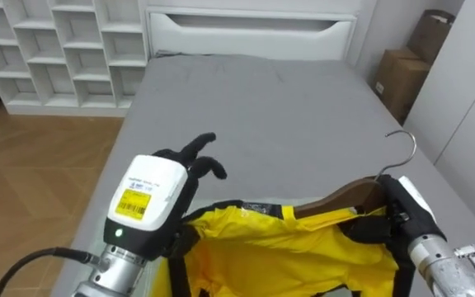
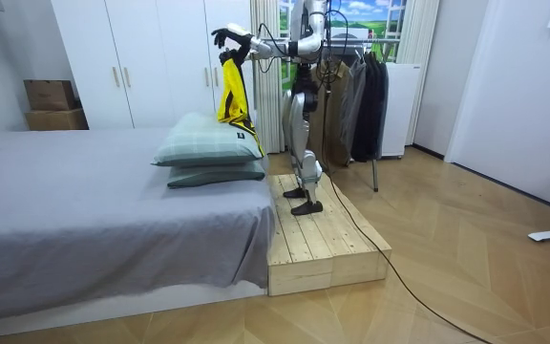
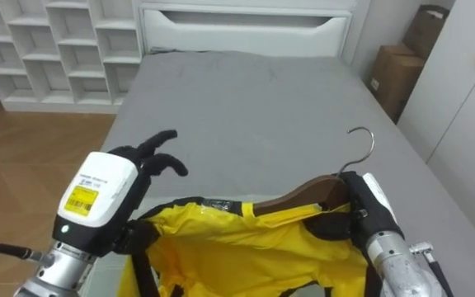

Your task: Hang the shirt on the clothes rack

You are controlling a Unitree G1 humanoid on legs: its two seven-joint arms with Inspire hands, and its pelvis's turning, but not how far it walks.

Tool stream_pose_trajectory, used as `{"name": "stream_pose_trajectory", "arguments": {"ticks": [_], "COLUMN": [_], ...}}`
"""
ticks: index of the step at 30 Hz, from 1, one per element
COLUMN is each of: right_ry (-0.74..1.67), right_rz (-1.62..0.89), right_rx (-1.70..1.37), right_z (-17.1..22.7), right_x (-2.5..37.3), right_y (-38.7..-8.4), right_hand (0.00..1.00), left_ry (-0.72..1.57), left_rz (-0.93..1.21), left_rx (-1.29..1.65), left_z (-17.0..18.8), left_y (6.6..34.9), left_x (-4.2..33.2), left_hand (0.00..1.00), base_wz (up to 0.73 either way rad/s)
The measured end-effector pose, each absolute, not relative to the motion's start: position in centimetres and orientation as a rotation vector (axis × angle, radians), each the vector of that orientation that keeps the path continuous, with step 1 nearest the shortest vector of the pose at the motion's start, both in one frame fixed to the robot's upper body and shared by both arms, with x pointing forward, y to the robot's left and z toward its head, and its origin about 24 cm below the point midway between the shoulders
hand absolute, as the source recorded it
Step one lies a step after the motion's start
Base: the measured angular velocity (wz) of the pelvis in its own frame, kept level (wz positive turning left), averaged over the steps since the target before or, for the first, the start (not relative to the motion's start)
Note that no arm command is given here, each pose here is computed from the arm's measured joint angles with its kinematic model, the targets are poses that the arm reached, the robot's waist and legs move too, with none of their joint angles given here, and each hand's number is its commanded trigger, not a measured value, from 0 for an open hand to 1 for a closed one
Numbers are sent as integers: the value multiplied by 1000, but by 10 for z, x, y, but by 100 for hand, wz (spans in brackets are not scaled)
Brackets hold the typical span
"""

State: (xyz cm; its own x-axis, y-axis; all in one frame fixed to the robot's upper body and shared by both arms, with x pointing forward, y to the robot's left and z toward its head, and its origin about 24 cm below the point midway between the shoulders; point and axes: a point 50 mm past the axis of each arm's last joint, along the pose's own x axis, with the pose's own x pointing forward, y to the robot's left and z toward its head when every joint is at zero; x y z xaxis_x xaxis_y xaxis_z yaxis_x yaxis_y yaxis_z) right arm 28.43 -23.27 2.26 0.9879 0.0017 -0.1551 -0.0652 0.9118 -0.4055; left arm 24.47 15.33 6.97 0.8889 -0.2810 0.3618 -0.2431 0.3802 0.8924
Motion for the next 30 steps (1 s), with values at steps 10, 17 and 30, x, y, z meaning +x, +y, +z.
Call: {"name": "stream_pose_trajectory", "arguments": {"ticks": [10,17,30], "right_ry": [164,200,142], "right_rz": [36,36,14], "right_rx": [-455,-540,-576], "right_z": [23,20,31], "right_x": [284,284,287], "right_y": [-233,-232,-230], "right_hand": [100,100,100], "left_ry": [-276,-34,68], "left_rz": [-101,-206,-337], "left_rx": [1024,882,731], "left_z": [52,22,13], "left_y": [157,162,155], "left_x": [243,232,229], "left_hand": [0,0,0], "base_wz": [-1,-3,-1]}}
